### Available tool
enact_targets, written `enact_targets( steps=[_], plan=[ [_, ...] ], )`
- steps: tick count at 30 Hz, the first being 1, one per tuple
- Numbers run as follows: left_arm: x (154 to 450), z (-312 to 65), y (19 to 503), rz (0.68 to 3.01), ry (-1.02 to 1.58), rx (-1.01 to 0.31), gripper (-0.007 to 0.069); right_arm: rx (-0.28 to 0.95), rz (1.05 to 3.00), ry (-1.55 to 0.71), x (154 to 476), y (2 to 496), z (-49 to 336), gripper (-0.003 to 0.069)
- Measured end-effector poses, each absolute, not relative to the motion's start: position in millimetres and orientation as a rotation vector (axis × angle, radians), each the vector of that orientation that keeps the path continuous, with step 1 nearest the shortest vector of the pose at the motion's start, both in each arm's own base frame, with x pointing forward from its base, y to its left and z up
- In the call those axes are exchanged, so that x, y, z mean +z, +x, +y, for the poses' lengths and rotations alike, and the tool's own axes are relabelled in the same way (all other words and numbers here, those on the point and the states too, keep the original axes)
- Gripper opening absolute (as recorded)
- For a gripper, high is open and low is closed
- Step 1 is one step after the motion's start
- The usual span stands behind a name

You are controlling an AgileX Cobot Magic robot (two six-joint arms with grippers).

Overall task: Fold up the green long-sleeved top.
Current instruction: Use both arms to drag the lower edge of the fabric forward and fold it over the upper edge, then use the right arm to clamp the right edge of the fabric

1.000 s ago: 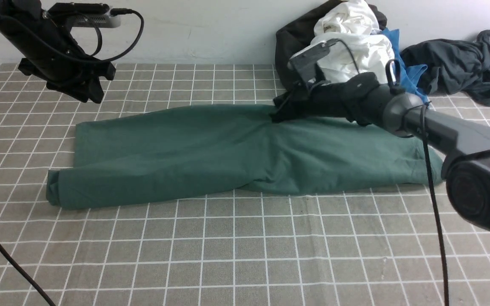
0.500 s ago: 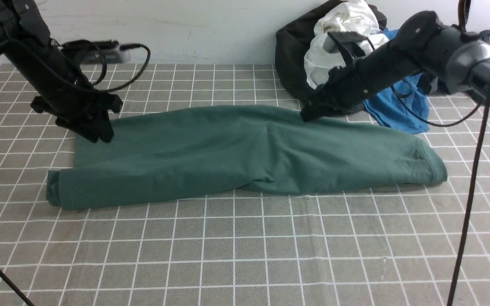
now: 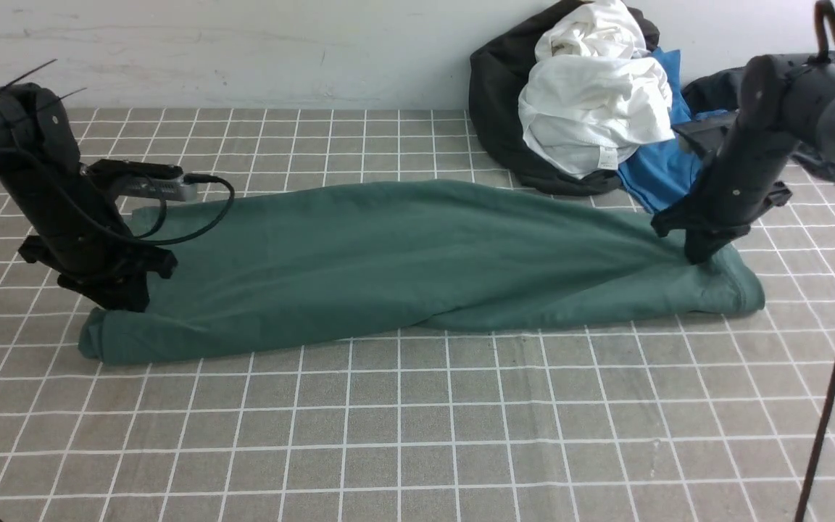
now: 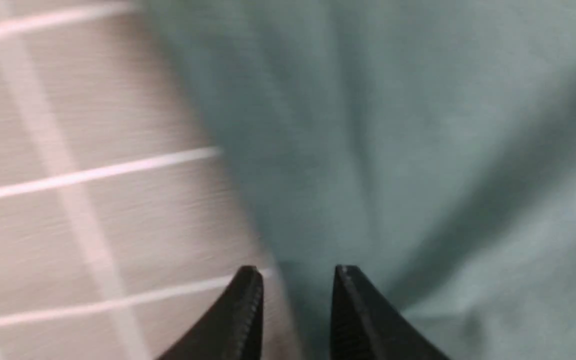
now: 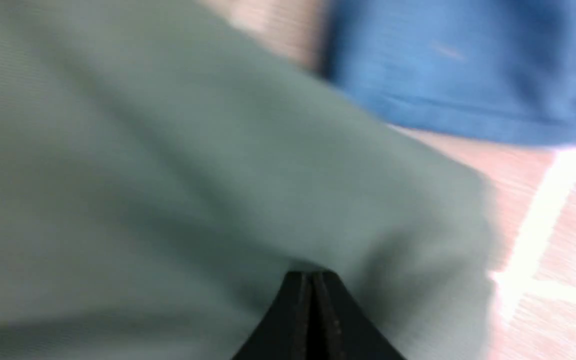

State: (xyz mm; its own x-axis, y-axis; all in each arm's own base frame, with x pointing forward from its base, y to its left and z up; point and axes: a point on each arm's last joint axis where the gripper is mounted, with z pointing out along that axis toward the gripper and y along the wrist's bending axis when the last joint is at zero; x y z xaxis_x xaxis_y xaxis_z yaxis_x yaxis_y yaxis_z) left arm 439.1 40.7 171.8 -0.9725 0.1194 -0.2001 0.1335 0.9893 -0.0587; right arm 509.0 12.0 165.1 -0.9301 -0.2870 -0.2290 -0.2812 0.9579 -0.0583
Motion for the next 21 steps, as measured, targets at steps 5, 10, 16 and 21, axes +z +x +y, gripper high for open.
enact_targets(
  steps=[5, 10, 16, 21],
  plan=[
    [218, 50, 430, 2.841, 0.156, -0.069, 0.0185, -0.023, 2.765, -0.369, 224, 500, 4, -0.0006],
    [270, 41, 410, 2.739, 0.145, -0.151, 0.0185, 0.078, 2.672, -0.294, 271, 486, -2, -0.0002],
    [322, 21, 373, 2.644, 0.22, -0.275, 0.0185, 0.164, 2.88, -0.181, 212, 467, -31, 0.0139],
    [394, -10, 324, 2.426, 0.339, -0.3, 0.0185, 0.189, 2.964, -0.069, 171, 454, -40, 0.0415]
  ],
)
